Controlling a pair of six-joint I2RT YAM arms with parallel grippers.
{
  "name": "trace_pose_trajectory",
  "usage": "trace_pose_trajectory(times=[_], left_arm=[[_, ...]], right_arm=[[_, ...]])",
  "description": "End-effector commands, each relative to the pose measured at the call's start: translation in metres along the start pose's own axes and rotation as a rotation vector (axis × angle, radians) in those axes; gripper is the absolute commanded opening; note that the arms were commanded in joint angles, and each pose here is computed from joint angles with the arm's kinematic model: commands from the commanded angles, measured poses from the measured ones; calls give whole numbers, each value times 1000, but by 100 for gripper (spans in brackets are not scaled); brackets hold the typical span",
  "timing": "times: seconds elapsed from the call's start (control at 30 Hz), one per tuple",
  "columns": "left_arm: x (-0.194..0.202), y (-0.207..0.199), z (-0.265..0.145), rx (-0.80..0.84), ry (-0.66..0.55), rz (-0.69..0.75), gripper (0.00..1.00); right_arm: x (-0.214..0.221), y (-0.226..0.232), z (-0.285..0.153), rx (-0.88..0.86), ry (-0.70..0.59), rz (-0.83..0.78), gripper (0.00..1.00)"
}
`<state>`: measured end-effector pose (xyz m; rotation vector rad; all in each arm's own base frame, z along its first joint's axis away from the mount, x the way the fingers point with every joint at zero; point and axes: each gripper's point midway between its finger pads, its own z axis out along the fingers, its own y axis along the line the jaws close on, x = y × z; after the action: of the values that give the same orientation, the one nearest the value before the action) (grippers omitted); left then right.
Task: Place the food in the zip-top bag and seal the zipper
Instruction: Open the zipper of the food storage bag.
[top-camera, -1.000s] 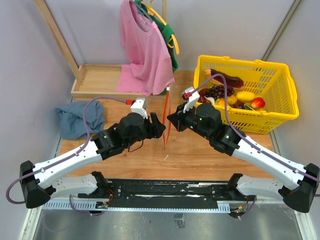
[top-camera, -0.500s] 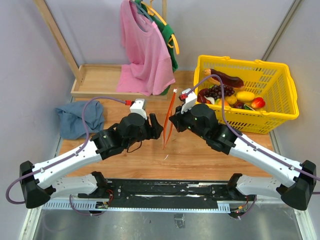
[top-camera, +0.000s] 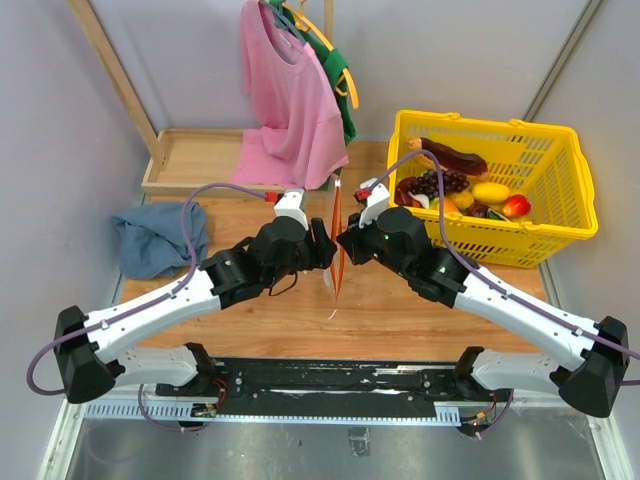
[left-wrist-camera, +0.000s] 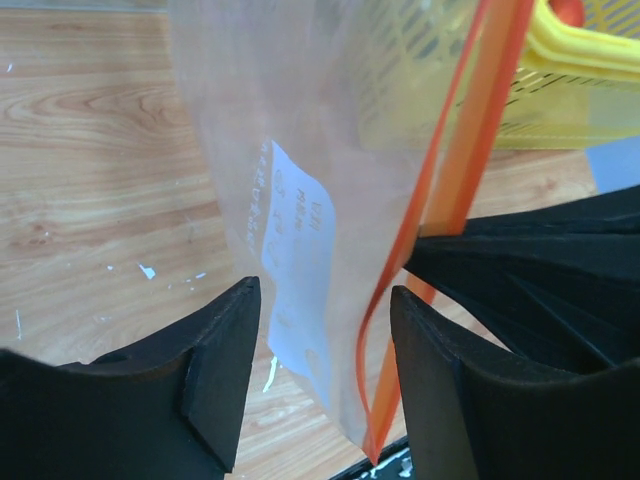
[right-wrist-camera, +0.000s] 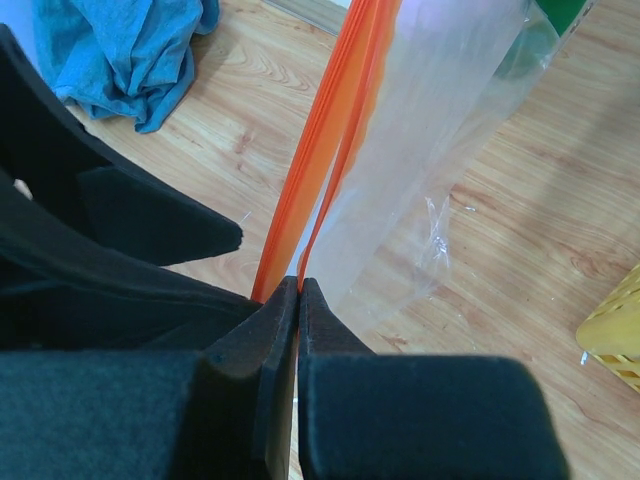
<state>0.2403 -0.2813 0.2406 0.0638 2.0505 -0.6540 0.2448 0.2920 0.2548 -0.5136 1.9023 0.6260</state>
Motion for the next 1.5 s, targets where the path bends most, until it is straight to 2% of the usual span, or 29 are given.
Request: trace_pose_trajectory(times=[0.0,0.1,0.17,0.3,0.47,0.53,0.73,1.07,1.17,1.3,1.47], left_arm=[[-9,-1,7,-36,-35,3,58],[-10,1,13,-54,-51,10,58],[-10,3,15,-69,-53,17,53],[-8,5,14,-60,-57,23,35],[-10,10,0,-40,-81,-7,7],[-11,12,-5,-40,-88,-17,1],[-11,7,-9,-5,-79,-28,0],[-1,-7,-1,54,-46,-52,1],[1,-6,1,52,-43,-62,0],[2,-5,2,45,-42,-62,0],[3,12,0,-36,-46,-52,3]], right_arm=[[-4,9,-1,-30,-22,17,1],[-1,13,1,-44,-14,22,1],[2,12,3,-38,-4,19,1],[4,-1,0,22,-5,-2,1],[4,-21,-5,120,-25,-31,2],[5,-29,-6,157,-28,-39,3],[7,-23,-2,130,-30,-24,7],[10,-15,18,111,-37,30,38],[11,-12,24,101,-42,46,40],[17,-10,30,94,-27,42,38],[19,-19,27,136,-33,41,12]])
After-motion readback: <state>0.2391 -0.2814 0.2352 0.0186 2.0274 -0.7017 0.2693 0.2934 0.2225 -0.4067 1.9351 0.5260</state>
